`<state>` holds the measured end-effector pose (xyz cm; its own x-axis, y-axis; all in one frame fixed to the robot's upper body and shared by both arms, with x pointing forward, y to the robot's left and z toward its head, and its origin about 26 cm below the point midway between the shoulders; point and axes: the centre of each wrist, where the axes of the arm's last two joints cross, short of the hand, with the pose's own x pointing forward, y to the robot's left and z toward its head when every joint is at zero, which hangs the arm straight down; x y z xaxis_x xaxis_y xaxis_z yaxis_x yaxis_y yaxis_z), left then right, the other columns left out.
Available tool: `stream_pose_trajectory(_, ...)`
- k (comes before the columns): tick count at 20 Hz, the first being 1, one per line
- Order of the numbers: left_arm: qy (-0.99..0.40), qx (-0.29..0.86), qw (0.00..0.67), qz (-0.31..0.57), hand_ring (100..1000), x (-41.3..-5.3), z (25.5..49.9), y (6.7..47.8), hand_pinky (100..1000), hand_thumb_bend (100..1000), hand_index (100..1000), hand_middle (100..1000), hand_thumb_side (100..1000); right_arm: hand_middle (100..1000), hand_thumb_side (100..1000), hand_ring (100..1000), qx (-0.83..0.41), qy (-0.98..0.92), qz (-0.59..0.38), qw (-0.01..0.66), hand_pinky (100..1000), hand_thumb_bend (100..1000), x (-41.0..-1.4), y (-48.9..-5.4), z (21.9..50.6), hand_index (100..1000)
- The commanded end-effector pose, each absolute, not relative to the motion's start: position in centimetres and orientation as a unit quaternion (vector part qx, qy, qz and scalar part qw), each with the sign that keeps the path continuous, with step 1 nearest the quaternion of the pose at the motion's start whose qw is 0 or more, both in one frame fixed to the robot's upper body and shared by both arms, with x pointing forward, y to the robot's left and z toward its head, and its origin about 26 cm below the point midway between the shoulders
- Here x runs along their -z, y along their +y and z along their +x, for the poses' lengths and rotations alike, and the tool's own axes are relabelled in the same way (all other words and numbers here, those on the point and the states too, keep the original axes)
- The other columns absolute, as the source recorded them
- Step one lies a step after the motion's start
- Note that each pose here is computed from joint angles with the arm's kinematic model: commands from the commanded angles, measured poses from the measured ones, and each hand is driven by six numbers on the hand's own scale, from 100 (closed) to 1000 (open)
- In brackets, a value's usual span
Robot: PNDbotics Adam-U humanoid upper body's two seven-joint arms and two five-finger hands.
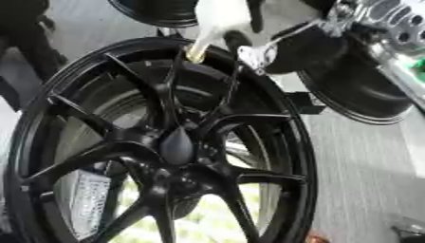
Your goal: Pull the pin out of the wheel hub.
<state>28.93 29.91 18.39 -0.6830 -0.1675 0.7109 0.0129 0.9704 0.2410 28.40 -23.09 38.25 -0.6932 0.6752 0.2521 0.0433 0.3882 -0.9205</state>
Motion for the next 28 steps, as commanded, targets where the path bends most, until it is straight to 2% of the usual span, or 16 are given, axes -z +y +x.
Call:
stream_pose_trajectory(1,-0.913,0.120,0.387,0.054,624,-19.2,28.6,30.4,769,100,747,595,712,370,100,764,-0.472,-0.781,-0.262,0.313,815,100,-40.4,-25.3,27.3,472)
stream_pose_trajectory(11,-0.912,0.101,0.390,0.083,624,-18.5,28.0,31.6,769,100,748,594,697,412,100,771,-0.408,-0.725,-0.352,0.429,836,100,-39.9,-30.8,26.3,514)
stream_pose_trajectory(16,-0.913,0.089,0.386,0.097,623,-18.2,27.8,32.0,768,100,748,594,692,423,100,774,-0.362,-0.717,-0.373,0.464,840,100,-38.6,-32.6,26.4,526)
stream_pose_trajectory(25,-0.914,0.069,0.383,0.116,623,-17.7,27.5,32.5,768,100,748,593,685,472,100,784,-0.285,-0.687,-0.421,0.519,850,100,-33.2,-35.8,27.4,572)
stream_pose_trajectory(27,-0.914,0.065,0.382,0.120,623,-17.6,27.4,32.6,767,100,748,593,685,503,100,790,-0.256,-0.670,-0.434,0.545,853,100,-31.4,-36.8,27.7,602)
stream_pose_trajectory(28,-0.914,0.065,0.381,0.119,623,-17.6,27.4,32.6,766,100,748,593,684,554,116,798,-0.243,-0.662,-0.439,0.556,858,100,-30.5,-37.1,27.8,655)
